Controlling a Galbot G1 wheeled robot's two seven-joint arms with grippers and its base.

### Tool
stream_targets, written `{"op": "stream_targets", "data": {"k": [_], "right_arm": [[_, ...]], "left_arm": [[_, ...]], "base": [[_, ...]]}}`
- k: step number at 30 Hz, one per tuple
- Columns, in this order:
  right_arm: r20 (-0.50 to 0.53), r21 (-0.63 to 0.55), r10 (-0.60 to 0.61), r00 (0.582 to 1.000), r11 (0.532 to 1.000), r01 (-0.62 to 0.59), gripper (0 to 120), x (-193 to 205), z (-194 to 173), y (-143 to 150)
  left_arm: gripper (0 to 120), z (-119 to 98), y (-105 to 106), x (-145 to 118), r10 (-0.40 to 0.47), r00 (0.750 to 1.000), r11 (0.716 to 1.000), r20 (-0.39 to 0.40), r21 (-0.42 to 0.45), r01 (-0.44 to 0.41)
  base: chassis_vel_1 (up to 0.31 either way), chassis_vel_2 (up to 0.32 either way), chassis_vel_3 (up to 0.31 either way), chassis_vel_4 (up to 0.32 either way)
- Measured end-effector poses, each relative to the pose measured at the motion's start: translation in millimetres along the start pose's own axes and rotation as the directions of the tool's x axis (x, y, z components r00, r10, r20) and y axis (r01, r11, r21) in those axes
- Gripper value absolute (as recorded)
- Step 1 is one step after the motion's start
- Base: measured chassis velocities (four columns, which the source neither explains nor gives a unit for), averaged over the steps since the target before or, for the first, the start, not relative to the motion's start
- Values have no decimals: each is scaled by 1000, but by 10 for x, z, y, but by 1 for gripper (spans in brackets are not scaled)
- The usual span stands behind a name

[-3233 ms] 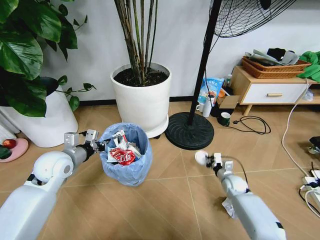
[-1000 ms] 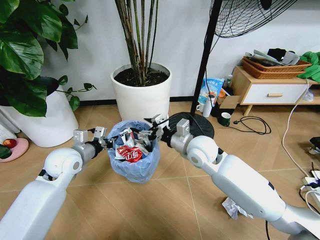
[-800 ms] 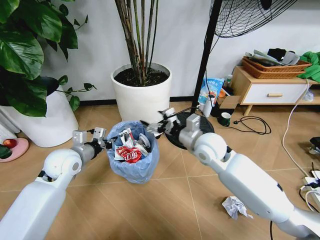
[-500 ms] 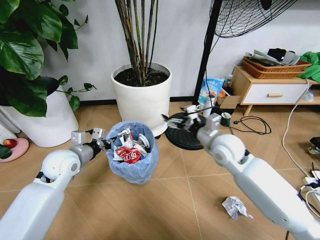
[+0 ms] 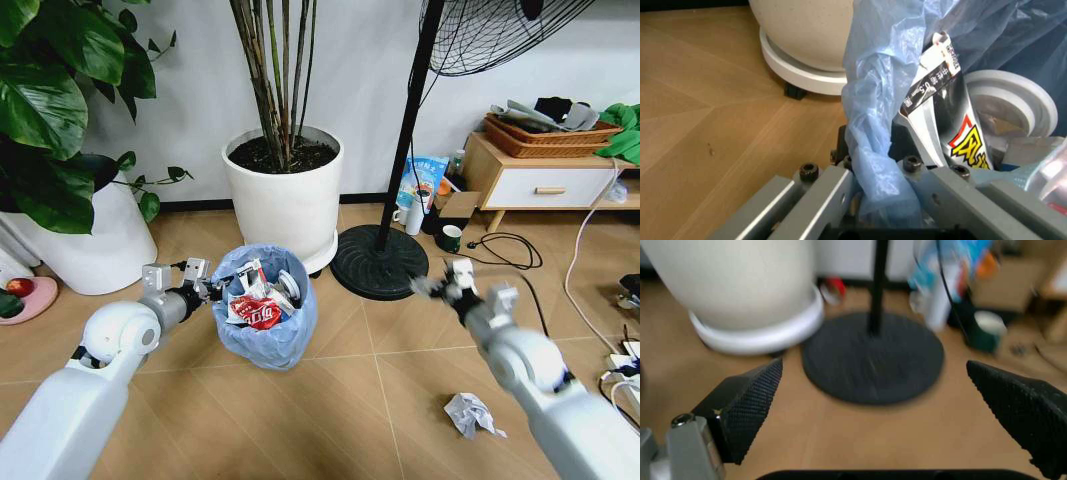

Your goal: Pick up the trash bin and place the garbage on the floor into it.

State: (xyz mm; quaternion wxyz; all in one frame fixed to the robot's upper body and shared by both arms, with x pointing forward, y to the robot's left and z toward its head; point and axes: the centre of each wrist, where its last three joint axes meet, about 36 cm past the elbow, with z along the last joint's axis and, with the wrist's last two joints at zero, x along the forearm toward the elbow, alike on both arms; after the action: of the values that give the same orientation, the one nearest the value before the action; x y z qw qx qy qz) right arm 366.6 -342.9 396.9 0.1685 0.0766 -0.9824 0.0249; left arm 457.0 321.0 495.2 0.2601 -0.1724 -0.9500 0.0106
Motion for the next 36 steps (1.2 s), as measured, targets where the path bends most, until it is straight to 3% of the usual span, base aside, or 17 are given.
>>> {"op": "stream_targets", "data": {"k": [14, 18, 24, 33, 36], "right_arm": [[-223, -17, 106, 969, 994, -112, 100, 438, 1459, -239], [-267, -23, 112, 957, 992, -122, 100, 531, 1721, -236], [-323, -44, 112, 940, 990, -133, 100, 589, 2085, -255], [-324, -49, 126, 938, 988, -150, 100, 410, 2246, -343], [-337, -57, 129, 932, 986, -157, 91, 338, 2322, -361]], "left_arm": [[0, 12, 2, 14, 1, 1000, 1000, -4, -6, -1], [0, 7, 2, 19, 1, 1000, 1000, -3, -8, -1], [0, 19, -20, 3, 6, 1000, 1000, -7, -9, -7], [0, 15, -15, -7, 5, 1000, 1000, -9, -12, -5], [0, 11, -12, -11, 5, 1000, 1000, -9, -12, -5]], "base": [[0, 0, 0, 0], [0, 0, 0, 0], [0, 0, 0, 0], [0, 0, 0, 0], [0, 0, 0, 0]]}}
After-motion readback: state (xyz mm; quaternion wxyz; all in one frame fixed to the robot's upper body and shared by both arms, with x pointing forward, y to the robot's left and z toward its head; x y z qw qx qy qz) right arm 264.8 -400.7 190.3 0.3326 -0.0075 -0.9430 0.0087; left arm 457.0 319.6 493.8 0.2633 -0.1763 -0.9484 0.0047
